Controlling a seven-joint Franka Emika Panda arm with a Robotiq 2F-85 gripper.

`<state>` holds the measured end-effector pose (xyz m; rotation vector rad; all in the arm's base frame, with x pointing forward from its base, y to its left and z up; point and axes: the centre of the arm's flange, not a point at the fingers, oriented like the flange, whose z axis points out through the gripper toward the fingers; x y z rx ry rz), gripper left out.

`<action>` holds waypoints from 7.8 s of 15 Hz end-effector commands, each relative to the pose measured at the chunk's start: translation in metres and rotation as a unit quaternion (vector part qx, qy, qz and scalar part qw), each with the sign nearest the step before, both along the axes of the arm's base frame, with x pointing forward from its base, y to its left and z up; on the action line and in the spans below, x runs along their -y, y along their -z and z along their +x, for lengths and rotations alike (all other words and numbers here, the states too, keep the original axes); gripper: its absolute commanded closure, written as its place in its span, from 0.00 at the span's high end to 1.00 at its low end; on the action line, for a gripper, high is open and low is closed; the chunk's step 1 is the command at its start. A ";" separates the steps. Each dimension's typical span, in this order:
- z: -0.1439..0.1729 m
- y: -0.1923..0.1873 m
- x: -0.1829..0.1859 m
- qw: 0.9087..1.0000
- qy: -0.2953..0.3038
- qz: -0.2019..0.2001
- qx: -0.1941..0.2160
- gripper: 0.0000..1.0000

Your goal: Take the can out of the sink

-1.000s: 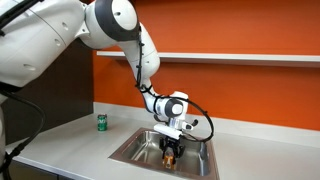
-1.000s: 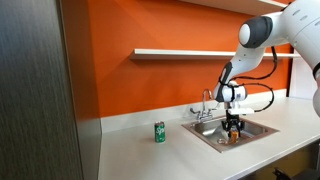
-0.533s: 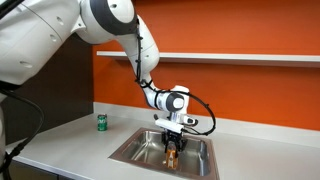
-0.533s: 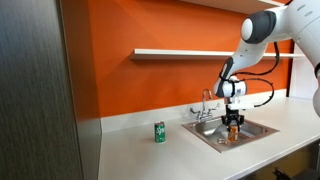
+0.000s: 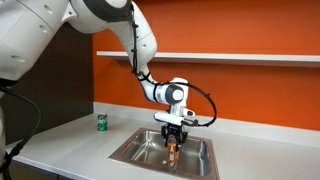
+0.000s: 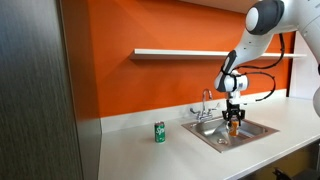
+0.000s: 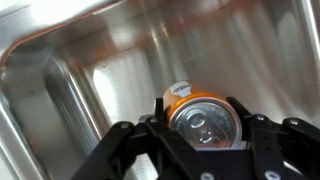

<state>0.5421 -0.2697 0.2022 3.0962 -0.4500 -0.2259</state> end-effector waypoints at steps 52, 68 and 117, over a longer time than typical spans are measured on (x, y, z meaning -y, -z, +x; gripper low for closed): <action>-0.043 -0.080 -0.328 0.918 -0.397 -0.005 -0.028 0.38; -0.051 -0.051 -0.364 0.885 -0.462 0.014 -0.052 0.38; -0.056 -0.130 -0.194 0.966 -0.255 -0.012 0.023 1.00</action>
